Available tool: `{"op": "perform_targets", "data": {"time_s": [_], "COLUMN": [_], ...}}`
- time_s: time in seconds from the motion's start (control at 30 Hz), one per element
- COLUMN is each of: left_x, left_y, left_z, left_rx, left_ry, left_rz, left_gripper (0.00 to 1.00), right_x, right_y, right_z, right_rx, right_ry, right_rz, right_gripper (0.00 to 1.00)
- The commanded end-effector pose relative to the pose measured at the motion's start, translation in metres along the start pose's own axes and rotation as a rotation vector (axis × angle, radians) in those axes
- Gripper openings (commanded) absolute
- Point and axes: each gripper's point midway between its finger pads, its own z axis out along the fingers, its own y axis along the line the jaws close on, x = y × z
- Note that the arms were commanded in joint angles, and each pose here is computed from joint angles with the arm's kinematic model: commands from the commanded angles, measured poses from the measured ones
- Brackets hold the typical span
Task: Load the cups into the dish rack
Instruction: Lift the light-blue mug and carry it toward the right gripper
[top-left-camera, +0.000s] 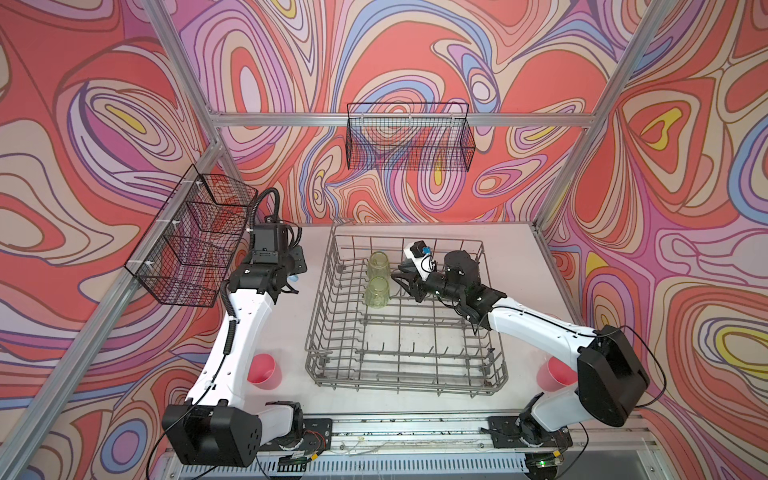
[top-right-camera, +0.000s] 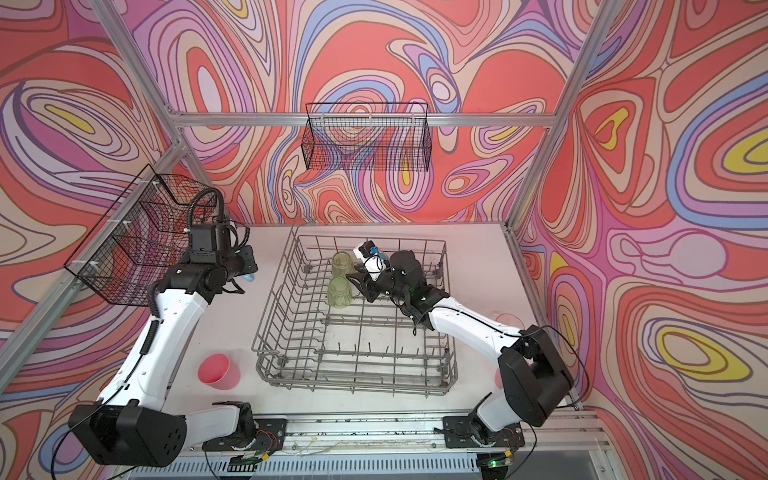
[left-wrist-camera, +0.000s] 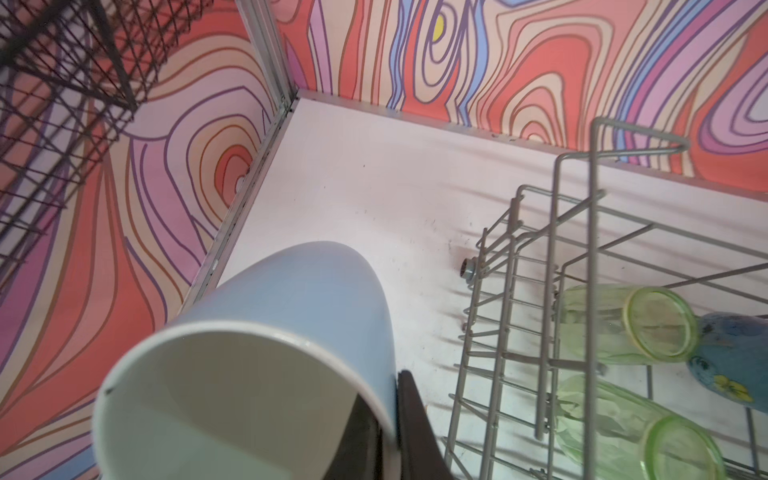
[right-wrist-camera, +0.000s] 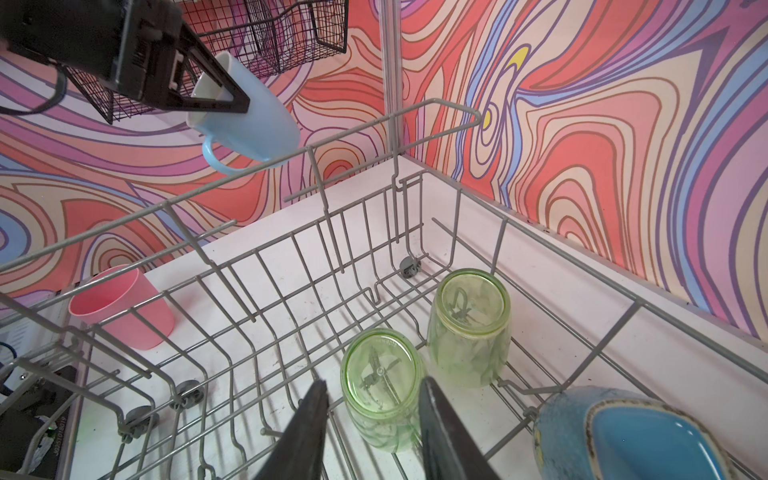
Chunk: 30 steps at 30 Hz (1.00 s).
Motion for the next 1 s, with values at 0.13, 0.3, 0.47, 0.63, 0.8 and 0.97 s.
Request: {"op": "perform_targets", "data": {"time_s": [0.13, 0.3, 0.47, 0.63, 0.8, 0.97], "left_x": [-0.077, -0.094, -0.109, -0.111, -0.112, -0.104], "left_y": [-0.029, -0.046, -0.064, -0.078, -0.101, -0.121], "left_z": [-0.06, -0.08, -0.1, -0.112, -0.117, -0.114], "left_rx": [0.176, 0.295, 0.423, 0.537, 0.695, 0.786], "left_ry": [-0.284, -0.346, -0.402, -0.423, -0.432, -0.452], "left_rz": [-0.039, -0.087, -0.138, -0.183, -0.199, -0.184], "left_gripper": [0.0, 0.0, 0.0, 0.0, 0.0, 0.0], "right_x": [-0.016, -0.018, -0.026, -0.033, -0.041, -0.052], "right_y": [0.001, -0.001, 0.001, -0.001, -0.01, -0.02], "right_z": [-0.002, -0.002, -0.002, -0.003, -0.002, 0.002], "right_rx": [0.007, 0.02, 0.008, 0.02, 0.064, 0.113], "right_ry": [-0.037, -0.038, -0.048, -0.06, -0.068, -0.078], "right_rz": [0.042, 0.077, 0.113, 0.146, 0.227, 0.347], "right_gripper": [0.38, 0.38, 0.39, 0.4, 0.4, 0.41]}}
